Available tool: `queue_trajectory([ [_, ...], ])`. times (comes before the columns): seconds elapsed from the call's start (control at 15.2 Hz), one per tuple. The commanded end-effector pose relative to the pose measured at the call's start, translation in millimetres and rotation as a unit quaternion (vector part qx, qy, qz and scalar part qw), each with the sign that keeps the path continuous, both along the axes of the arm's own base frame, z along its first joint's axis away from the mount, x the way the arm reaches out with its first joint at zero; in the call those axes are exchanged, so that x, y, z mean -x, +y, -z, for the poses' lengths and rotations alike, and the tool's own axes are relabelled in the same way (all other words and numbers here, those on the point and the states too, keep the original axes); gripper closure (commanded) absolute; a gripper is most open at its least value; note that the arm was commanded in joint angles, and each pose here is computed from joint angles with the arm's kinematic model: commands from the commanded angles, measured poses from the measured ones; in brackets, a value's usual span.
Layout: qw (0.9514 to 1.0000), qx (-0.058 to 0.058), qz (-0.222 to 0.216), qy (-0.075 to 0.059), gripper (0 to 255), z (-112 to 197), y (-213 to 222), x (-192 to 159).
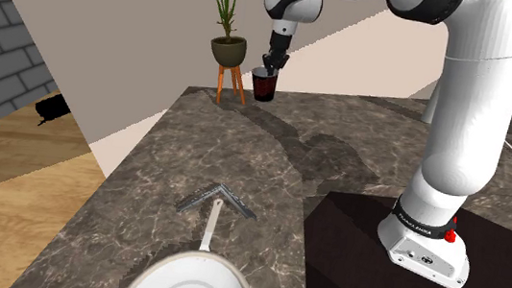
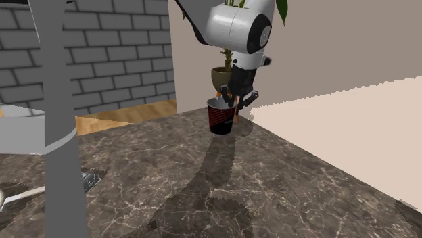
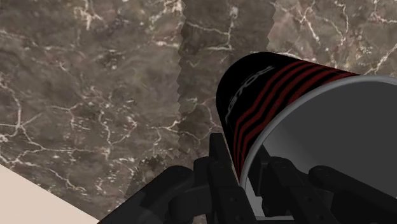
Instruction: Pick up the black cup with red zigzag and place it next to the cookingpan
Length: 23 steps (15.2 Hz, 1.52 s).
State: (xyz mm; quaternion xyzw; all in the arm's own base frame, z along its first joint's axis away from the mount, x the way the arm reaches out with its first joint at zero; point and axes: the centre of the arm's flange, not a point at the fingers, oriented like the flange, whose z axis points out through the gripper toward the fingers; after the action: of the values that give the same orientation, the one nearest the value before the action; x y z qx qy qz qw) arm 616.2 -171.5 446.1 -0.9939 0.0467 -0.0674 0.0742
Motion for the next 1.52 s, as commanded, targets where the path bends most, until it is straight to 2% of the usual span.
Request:
queue_trajectory([
  [0.0,1.0000,0.000,0.000,0.000,255,-12,1,1],
  [1.12,1.0000,0.000,0.000,0.000,255,-101,1,1],
  [1.45,1.0000,0.000,0.000,0.000,255,-101,66,11],
])
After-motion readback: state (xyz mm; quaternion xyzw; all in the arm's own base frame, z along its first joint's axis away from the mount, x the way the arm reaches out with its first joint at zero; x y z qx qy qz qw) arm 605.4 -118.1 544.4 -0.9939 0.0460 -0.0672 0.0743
